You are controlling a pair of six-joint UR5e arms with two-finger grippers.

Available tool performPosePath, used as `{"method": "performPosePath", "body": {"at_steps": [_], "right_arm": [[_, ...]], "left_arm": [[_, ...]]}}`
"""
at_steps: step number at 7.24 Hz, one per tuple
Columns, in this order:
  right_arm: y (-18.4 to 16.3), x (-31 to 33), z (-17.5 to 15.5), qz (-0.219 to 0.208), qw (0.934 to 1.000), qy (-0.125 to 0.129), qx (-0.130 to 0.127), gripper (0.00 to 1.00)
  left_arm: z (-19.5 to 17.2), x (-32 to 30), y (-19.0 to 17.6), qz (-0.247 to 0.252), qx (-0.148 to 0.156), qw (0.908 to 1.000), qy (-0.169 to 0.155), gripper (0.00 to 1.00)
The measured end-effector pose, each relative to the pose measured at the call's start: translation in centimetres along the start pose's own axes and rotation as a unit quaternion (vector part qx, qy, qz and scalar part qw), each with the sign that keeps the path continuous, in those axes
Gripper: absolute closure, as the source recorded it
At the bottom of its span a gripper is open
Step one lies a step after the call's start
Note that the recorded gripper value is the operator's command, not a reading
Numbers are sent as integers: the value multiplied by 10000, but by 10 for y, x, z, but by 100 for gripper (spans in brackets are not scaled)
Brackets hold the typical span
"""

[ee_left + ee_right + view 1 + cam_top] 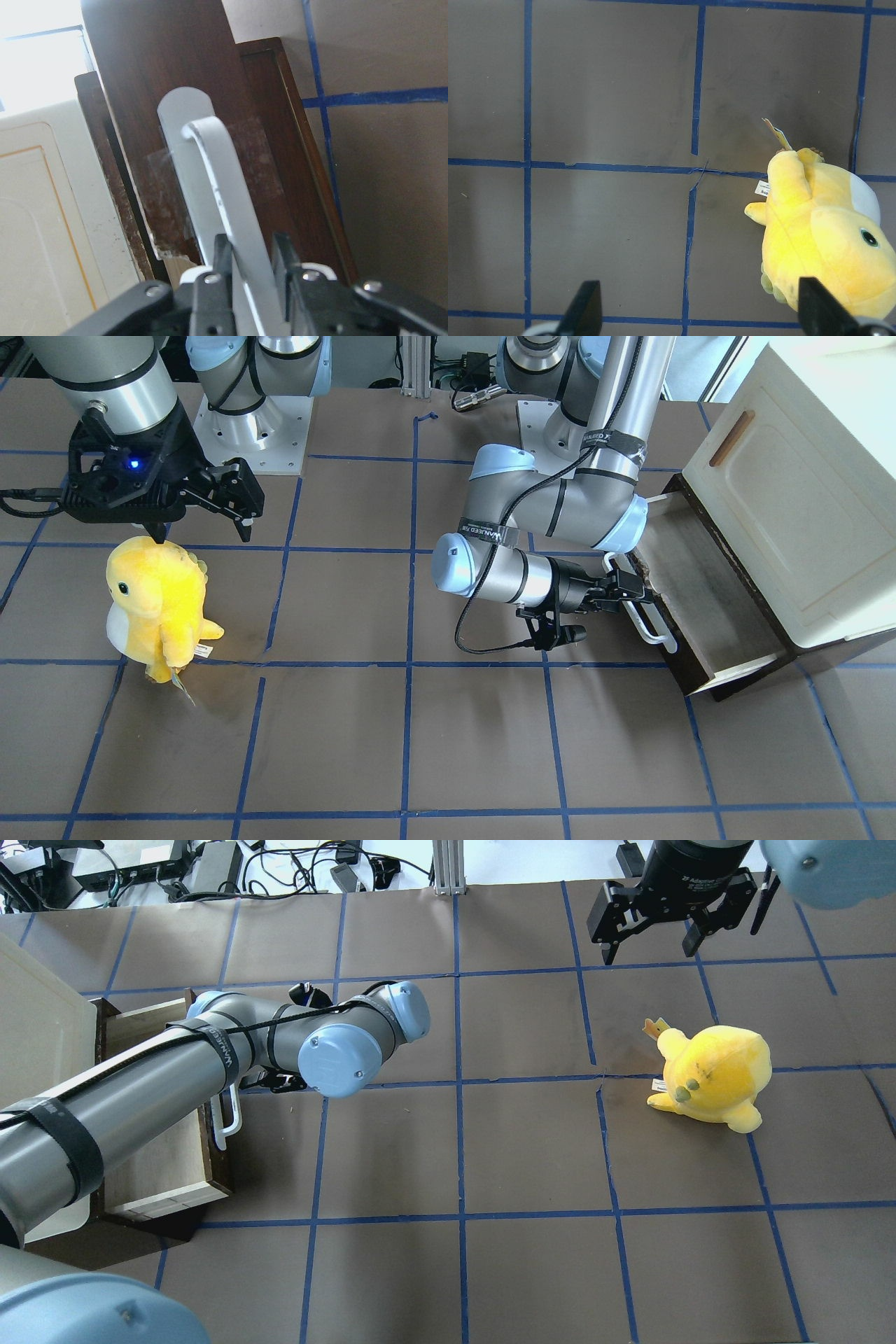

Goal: Pull drawer sideways
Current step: 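Pull the drawer handle with the left gripper, sliding the drawer out, then open the left gripper and lift it off the drawer handle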

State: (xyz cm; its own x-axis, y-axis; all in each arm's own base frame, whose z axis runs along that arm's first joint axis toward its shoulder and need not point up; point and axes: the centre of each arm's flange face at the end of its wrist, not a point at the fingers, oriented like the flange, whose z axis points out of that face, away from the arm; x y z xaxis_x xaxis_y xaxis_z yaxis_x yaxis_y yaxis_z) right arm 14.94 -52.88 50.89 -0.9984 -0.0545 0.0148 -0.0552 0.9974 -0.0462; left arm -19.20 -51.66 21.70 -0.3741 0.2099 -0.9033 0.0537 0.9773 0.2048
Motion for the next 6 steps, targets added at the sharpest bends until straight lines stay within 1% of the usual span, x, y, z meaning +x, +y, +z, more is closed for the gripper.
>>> {"method": "performPosePath", "body": {"at_steps": [2, 3, 4, 5, 6], "right_arm": [[0, 0, 0, 0, 10000, 0, 1, 0], [0, 0, 0, 0, 10000, 0, 0, 0], [0, 0, 0, 0, 10000, 0, 0, 0], [0, 0, 0, 0, 10000, 0, 1, 0], [0, 0, 0, 0, 10000, 0, 1, 0]], "left_arm": [[-3, -9, 2, -35, 38, 10000, 22, 0], [-8, -19, 1, 0, 69, 9999, 123, 0], [-18, -37, -1, 34, 69, 9990, 451, 0], [-36, -64, 0, 41, 108, 9944, 1055, 0], [-59, -98, 9, 91, 264, 9851, 1699, 0]]}}
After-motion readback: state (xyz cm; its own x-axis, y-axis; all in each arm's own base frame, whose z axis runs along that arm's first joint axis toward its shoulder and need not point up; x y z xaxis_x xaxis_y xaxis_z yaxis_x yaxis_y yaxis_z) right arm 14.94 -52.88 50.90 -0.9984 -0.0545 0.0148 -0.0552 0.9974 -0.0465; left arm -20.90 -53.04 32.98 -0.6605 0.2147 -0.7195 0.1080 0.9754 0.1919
